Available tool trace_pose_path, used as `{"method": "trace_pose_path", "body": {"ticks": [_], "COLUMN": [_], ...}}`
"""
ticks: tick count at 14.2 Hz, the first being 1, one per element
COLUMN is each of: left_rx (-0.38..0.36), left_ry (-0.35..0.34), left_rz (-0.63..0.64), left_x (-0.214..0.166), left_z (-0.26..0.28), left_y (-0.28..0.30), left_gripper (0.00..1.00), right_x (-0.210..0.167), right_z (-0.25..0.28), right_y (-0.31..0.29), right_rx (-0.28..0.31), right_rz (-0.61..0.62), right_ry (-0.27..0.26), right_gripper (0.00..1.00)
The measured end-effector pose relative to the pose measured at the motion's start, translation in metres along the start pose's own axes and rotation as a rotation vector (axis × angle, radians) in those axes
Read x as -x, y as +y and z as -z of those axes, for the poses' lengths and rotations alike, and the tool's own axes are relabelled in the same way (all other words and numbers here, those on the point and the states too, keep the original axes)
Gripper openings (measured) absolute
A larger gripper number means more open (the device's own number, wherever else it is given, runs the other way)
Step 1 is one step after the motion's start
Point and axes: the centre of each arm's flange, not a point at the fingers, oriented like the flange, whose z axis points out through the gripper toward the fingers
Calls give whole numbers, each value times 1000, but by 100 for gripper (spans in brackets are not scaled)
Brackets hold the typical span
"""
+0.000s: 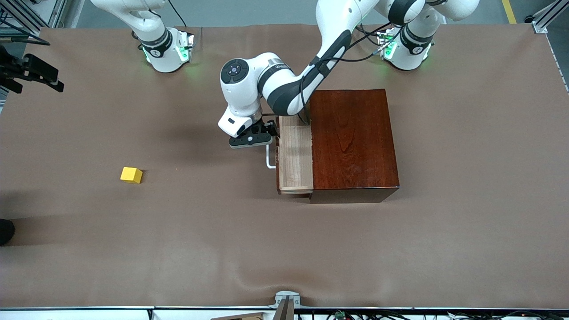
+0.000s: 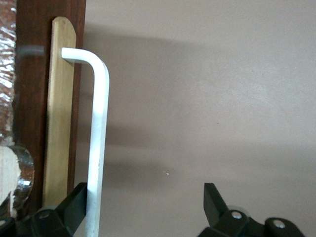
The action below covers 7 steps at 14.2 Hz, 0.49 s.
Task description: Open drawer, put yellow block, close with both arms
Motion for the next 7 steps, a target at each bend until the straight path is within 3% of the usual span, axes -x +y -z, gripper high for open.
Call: {"method": "trace_pose_path", "body": {"ticks": [4,7], "left_rx": [0,53], "left_ry": [-2,-1], "left_rz": [0,-2], "left_x": [0,5], "left_z": [1,27], "left_y": [0,11], "left_gripper": [100,100], "right_x": [0,0], "right_z": [0,0], "right_y": [0,1], "right_rx": [0,0], "right_rz": [0,-2], "right_ry": [0,0], "right_gripper": [100,100]}}
